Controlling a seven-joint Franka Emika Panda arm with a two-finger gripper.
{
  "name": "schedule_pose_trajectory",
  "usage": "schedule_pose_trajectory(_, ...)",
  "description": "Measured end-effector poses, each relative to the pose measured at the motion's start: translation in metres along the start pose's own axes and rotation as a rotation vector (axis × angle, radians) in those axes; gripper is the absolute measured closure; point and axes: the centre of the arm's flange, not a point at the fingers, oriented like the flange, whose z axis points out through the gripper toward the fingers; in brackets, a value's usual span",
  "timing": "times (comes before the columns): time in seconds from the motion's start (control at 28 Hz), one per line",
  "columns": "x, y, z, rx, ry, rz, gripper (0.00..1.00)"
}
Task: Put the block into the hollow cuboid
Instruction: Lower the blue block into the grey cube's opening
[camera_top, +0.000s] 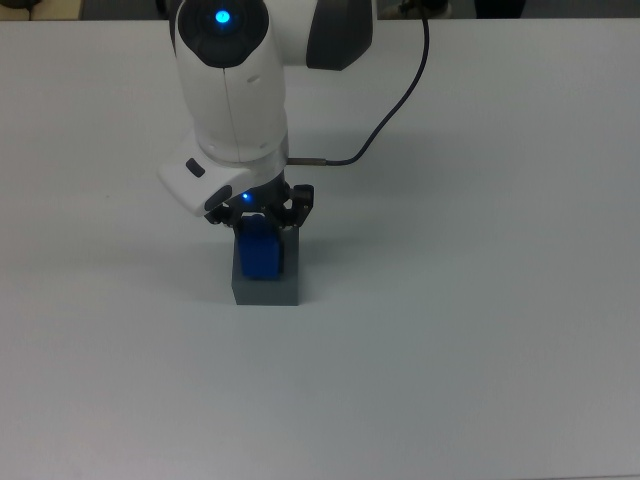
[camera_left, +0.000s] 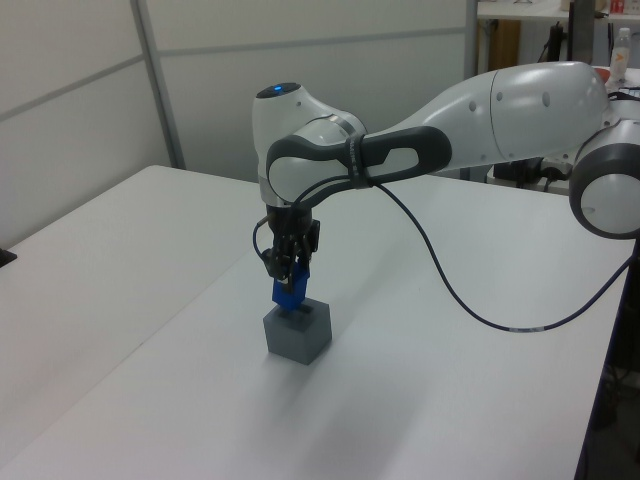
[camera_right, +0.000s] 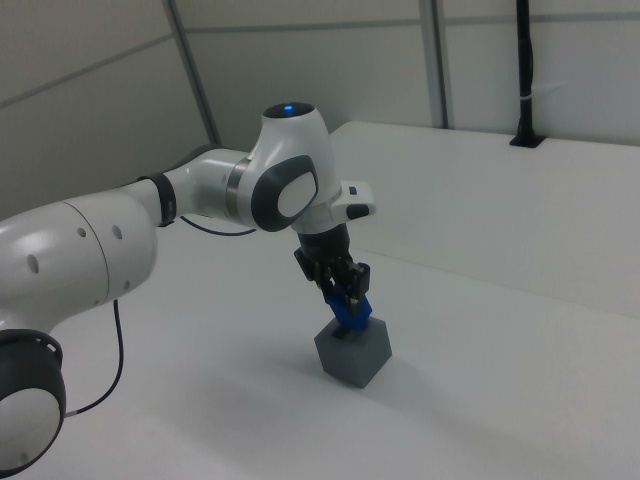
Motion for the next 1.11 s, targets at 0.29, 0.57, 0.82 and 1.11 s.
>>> schedule_pose_trajectory(0.29,0.000,0.000,0.005,0.000,-0.007,0.000,0.49)
schedule_pose_trajectory(0.57,0.000,0.000,0.011,-0.001,-0.017,0.000,0.49)
schedule_pose_trajectory(0.82,0.000,0.000,0.012,-0.002,-0.023,0.000,0.49)
schedule_pose_trajectory(1.11,-0.005,0.000,0.016,-0.006,-0.067,-0.004,0.49)
